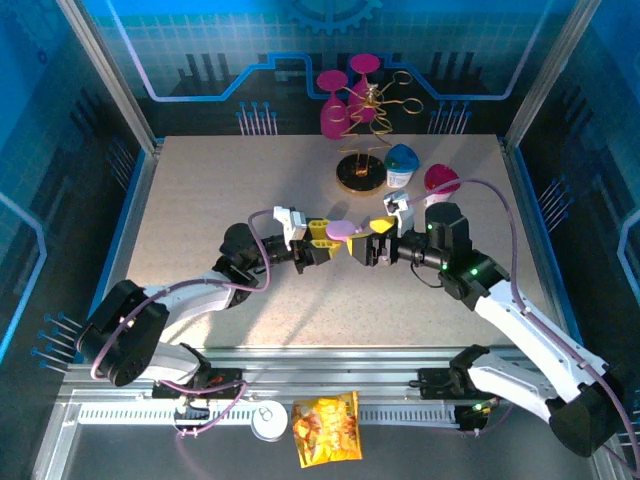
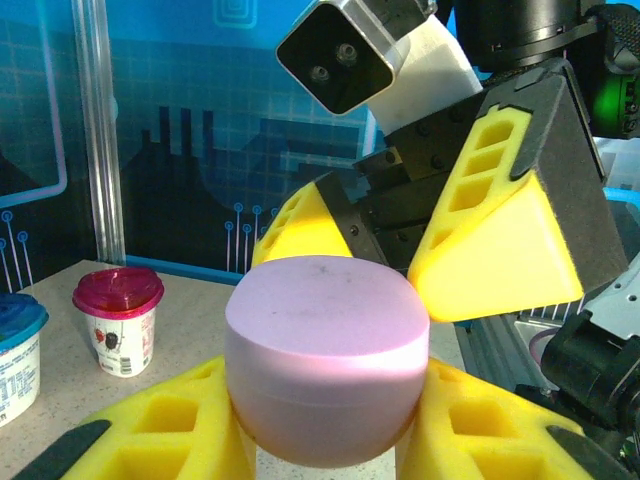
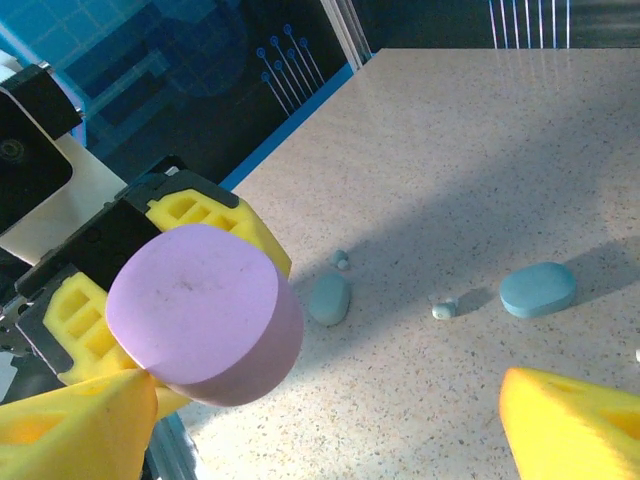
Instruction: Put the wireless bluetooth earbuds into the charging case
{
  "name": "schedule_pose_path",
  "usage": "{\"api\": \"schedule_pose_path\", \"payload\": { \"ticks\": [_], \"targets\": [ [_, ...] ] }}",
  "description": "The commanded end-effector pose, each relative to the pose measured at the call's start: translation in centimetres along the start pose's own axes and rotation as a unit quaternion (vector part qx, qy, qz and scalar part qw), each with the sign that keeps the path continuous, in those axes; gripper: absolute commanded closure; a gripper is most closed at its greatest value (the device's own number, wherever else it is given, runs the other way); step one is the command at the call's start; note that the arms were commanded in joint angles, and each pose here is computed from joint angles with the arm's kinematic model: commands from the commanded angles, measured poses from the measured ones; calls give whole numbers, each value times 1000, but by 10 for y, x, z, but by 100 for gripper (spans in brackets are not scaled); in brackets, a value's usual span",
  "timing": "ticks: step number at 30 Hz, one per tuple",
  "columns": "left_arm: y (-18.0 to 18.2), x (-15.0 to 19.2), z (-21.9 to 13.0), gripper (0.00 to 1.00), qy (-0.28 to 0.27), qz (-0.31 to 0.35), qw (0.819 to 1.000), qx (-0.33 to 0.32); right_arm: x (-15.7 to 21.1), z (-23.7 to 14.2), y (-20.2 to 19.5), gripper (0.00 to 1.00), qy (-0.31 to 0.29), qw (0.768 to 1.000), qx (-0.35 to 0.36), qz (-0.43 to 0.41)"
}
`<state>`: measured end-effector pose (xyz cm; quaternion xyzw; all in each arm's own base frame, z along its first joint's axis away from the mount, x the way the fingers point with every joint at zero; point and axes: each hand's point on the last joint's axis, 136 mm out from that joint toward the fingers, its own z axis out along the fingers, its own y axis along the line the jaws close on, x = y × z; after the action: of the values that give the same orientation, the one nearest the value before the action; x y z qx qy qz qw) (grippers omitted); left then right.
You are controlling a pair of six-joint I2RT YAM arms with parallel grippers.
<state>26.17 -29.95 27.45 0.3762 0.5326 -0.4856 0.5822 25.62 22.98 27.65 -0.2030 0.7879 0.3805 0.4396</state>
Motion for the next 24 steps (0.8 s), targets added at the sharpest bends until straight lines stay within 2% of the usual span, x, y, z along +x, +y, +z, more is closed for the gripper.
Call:
{"api": "schedule_pose_path", "payload": {
  "ticks": [1,16,24],
  "targets": [
    [-12,-13,-1,79,-9,11,999,34,-15,-2,-2,12,-18,999,24,-16],
    [-23,-13,0,79,-13,17,997,74,-43,-4,-15,14,-55,997,57,-13],
    [-26,-13,-1,78,-16,22,996,80,-50,-14,0,14,-60,998,32,-9]
  ]
}}
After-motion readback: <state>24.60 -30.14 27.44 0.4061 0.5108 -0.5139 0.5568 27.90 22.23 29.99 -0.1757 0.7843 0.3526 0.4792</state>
